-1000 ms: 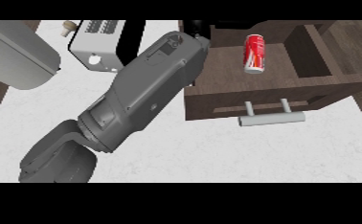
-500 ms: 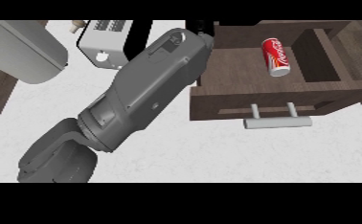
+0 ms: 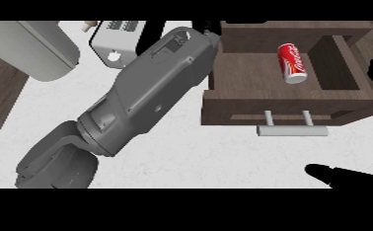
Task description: Pick up the can, place it into the drawer and close the drawer
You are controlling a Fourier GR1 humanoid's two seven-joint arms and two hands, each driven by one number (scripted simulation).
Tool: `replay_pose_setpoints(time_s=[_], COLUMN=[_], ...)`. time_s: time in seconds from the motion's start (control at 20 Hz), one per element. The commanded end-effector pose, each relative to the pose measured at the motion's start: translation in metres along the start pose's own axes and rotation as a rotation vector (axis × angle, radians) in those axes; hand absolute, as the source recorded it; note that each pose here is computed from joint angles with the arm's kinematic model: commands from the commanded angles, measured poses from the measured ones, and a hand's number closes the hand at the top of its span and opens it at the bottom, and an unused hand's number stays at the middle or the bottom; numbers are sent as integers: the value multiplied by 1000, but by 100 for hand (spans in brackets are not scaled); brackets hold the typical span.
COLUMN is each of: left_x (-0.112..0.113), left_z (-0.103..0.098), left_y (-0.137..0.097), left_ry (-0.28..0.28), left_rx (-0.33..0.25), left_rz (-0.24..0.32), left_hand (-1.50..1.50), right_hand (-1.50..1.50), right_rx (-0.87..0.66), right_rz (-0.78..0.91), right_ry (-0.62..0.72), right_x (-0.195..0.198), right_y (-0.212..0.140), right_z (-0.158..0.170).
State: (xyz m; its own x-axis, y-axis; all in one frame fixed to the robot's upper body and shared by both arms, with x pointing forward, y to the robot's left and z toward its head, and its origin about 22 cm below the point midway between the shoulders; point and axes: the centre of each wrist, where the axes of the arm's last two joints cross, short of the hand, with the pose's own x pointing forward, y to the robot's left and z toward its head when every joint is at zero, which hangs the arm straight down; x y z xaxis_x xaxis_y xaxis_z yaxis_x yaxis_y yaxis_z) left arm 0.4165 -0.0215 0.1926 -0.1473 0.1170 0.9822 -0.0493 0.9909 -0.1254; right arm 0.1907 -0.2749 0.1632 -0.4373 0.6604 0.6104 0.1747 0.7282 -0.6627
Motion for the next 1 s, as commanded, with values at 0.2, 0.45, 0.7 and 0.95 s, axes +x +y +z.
replay_pose_setpoints(time_s=[0.2,0.45,0.7,0.95], left_x=[14,-2,4,29], left_z=[-7,3,-11,-20], left_y=[10,14,48,60], left_ry=[1,14,-4,10], left_rx=[1,22,47,78], left_rz=[-14,-27,-47,-58], left_hand=[-150,-150,-150,-150], right_hand=[-150,-150,-150,-150], right_rx=[73,152,235,215], right_rz=[205,294,453,501], right_ry=[-33,-50,-36,-7], right_x=[-18,-16,-52,-61], right_y=[50,99,107,148], right_z=[-61,-85,-116,-138])
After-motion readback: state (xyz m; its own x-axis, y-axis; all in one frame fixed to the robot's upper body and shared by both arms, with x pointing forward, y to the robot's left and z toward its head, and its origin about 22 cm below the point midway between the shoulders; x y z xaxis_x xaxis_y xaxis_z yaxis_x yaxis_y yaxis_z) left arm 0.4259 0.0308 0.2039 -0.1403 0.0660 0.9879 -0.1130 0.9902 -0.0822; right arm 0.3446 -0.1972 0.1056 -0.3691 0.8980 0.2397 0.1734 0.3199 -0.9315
